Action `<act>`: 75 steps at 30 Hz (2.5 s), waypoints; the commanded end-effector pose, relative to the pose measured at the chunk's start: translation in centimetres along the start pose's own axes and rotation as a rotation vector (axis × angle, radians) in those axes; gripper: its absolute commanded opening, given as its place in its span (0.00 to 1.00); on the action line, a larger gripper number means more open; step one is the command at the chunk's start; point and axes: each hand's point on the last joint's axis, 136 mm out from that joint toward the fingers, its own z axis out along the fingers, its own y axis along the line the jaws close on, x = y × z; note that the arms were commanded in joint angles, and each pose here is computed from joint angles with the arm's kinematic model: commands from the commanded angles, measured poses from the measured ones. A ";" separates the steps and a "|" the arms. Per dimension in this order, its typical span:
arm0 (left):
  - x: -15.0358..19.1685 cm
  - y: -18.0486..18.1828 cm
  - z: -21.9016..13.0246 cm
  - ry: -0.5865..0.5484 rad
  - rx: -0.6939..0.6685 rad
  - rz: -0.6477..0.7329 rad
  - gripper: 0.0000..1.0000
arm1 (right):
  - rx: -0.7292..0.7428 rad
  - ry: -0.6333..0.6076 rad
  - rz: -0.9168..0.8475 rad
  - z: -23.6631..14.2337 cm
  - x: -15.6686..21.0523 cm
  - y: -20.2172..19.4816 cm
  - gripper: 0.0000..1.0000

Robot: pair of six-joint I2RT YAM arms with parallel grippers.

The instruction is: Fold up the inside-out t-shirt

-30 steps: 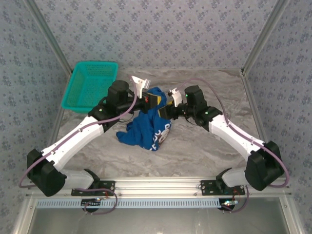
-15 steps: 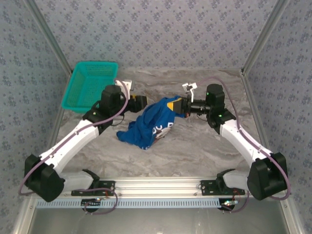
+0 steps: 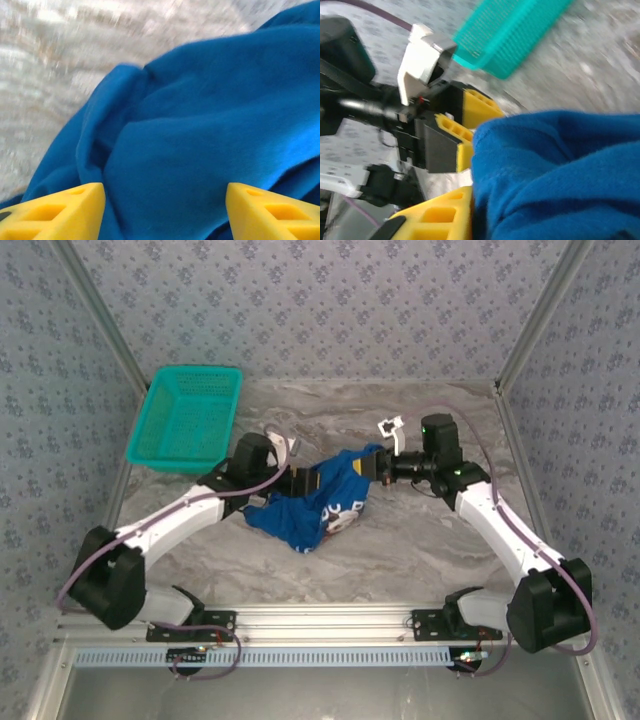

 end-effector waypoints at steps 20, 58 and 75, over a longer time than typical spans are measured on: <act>4.6 5.1 2.8 0.201 -0.374 0.148 0.68 | 0.799 0.131 0.250 -2.8 5.2 -14.9 0.65; 0.9 -7.4 -1.5 0.006 0.175 0.301 0.00 | 0.651 0.162 0.312 -1.6 7.4 -15.1 0.56; 7.5 6.0 -5.8 0.071 -0.171 -0.125 0.02 | 0.678 0.211 0.082 1.7 9.4 -10.6 0.47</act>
